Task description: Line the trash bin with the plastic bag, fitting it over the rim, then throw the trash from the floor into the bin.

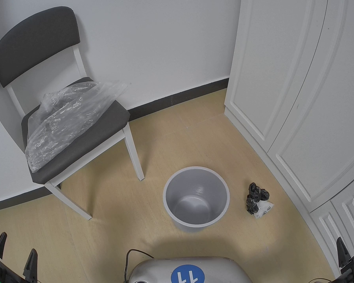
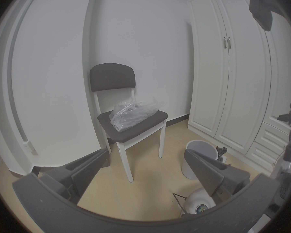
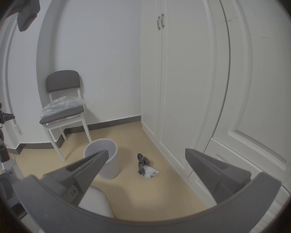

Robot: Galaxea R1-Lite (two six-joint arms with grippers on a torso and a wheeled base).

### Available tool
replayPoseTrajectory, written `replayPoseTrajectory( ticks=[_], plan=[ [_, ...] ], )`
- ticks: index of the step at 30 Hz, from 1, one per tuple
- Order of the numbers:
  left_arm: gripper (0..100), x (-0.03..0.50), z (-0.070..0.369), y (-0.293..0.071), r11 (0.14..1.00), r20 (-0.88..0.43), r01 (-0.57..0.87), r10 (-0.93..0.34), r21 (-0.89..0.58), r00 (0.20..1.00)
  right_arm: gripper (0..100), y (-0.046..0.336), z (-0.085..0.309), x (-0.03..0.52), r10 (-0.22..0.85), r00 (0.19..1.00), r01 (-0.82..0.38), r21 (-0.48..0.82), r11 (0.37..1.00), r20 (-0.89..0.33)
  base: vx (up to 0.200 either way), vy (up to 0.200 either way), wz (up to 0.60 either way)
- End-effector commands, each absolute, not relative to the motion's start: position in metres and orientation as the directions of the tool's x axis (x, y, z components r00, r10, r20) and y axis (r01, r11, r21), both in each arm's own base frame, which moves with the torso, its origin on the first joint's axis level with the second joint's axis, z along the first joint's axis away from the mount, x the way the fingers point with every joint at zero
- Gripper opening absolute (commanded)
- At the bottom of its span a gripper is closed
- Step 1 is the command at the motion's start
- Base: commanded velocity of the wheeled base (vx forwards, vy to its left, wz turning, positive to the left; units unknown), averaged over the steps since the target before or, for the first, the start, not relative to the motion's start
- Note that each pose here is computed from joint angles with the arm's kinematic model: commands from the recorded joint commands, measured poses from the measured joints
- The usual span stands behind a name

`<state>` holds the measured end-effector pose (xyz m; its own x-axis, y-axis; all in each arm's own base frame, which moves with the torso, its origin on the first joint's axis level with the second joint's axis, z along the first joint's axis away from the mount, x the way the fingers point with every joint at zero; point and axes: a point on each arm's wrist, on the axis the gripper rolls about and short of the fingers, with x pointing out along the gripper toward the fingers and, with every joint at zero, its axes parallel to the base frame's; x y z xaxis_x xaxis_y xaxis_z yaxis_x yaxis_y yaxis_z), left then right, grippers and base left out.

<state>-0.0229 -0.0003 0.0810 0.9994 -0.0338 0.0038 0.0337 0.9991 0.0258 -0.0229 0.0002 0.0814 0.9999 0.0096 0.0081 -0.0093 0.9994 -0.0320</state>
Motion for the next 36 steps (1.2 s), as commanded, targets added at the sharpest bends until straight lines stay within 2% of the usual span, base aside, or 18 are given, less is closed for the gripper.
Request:
replayPoseTrajectory(
  ticks=[1,7,16,17,19,20,22,23,26,29,36],
  plan=[
    [100,-0.023,0.075,0.0,1.0,0.0,0.003,-0.003,-0.011,1.0,100,0.0,0.076,-0.023,0.003,1.0,-0.003,-0.005,1.0,0.008,0.0,0.0,0.0],
    [100,-0.023,0.076,0.0,0.999,0.003,0.026,-0.026,0.031,1.0,100,0.0,0.077,-0.023,0.009,1.0,-0.009,-0.032,0.999,0.011,0.0,0.0,0.0],
    [100,-0.023,0.076,0.0,1.0,0.005,-0.006,0.006,-0.006,1.0,100,0.0,0.079,-0.023,-0.003,1.0,0.003,-0.011,1.0,0.025,0.0,0.0,0.0],
    [100,-0.023,0.076,0.0,1.0,0.006,-0.006,0.006,-0.006,1.0,100,0.0,0.085,-0.025,0.002,0.998,-0.001,-0.003,1.0,0.063,0.0,0.0,0.0],
    [100,-0.023,0.077,0.0,1.0,0.015,-0.006,0.006,-0.006,1.0,100,0.0,0.118,-0.035,0.021,0.974,-0.025,0.015,1.0,0.227,0.0,0.0,0.0],
    [100,-0.024,0.085,0.001,1.0,0.063,-0.004,0.005,-0.005,0.998,100,0.001,0.134,-0.041,0.04,0.96,-0.048,0.024,0.999,0.278,0.0,0.0,0.0],
    [100,-0.025,0.088,0.001,1.0,0.084,-0.004,0.005,-0.01,0.996,100,0.001,0.138,-0.043,0.043,0.957,-0.052,0.024,0.998,0.287,0.0,0.0,0.0],
    [100,-0.038,0.128,0.0,0.999,0.311,0.022,-0.01,-0.034,0.95,100,0.001,0.16,-0.055,0.058,0.943,-0.066,0.015,0.998,0.326,0.0,0.0,0.0],
    [100,-0.044,0.14,0.0,0.999,0.338,0.034,-0.025,-0.019,0.941,100,0.001,0.167,-0.06,0.061,0.947,-0.069,0.014,0.998,0.315,0.0,0.0,0.0],
    [100,-0.048,0.143,0.0,1.0,0.311,0.029,-0.027,-0.002,0.95,100,0.002,0.159,-0.06,0.108,0.96,-0.106,-0.022,0.994,0.256,0.0,0.0,0.0],
    [100,-0.049,0.143,0.0,1.0,0.303,0.021,-0.019,-0.002,0.953,100,0.002,0.153,-0.058,0.103,0.963,-0.101,-0.02,0.995,0.251,0.0,0.0,0.0]
  ],
)
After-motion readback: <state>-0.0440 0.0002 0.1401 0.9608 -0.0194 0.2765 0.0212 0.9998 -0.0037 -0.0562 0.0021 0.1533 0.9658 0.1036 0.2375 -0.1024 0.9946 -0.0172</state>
